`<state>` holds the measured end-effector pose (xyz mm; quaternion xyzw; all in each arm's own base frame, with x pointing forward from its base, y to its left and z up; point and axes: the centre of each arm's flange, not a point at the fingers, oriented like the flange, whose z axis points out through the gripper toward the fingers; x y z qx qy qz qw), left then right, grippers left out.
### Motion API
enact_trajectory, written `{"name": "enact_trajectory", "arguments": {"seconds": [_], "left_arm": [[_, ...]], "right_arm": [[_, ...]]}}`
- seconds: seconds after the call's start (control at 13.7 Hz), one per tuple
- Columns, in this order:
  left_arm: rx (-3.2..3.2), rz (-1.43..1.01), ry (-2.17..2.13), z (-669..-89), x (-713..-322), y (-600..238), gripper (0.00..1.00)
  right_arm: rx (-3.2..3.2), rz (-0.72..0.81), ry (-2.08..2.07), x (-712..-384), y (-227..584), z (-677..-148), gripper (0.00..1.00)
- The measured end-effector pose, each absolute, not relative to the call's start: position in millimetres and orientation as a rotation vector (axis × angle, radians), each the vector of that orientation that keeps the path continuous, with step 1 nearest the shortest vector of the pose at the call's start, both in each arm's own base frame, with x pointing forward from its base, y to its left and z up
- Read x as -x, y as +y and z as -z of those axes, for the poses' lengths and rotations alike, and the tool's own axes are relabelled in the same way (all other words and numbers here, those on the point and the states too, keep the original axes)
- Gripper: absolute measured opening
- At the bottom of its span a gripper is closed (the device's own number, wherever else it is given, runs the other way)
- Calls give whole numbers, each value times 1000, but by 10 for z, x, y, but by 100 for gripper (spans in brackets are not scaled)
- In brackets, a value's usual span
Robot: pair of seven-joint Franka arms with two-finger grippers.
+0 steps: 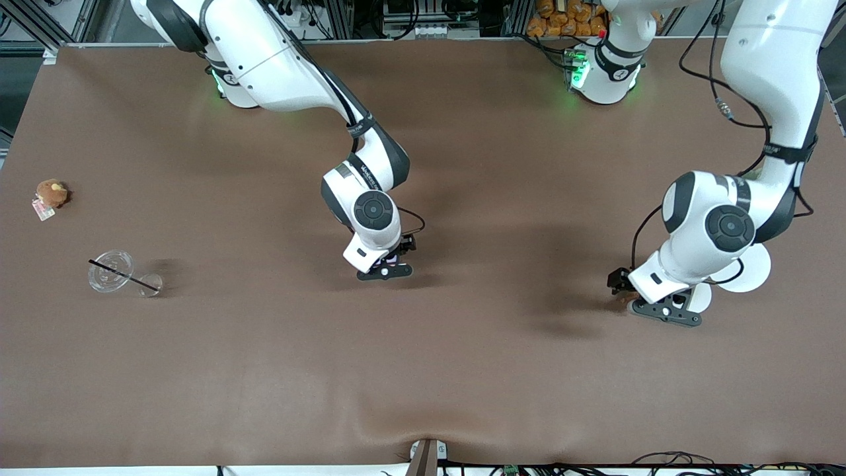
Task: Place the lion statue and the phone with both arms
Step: 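Release the lion beside the white lamp with the left gripper, then raise the left gripper away while the right gripper holds the phone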
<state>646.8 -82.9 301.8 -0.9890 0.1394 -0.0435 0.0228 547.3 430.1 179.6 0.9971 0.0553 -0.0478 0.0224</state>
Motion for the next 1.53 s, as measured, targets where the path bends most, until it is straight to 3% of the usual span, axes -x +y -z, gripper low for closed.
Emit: {"name": "enact_trajectory", "arguments": {"seconds": [0.66,1.31,1.46,1.53], "left_arm": [[3089,-37,322,-4413,-6582,-797,100],[3108,84,204,-5477,-6358,-471,100],[3091,77,176,-5608,-6282,-380,100],[3079,79,165,-5694,-6236,-342,100]], "right_arm": [[-3088,144,145,-5471,4285,-1705,100],[-3089,145,109,-5463,4281,-1681,100],[-3094,137,112,-5462,4299,-1713,85],[-3094,136,111,-5464,4293,-1723,85]]}}
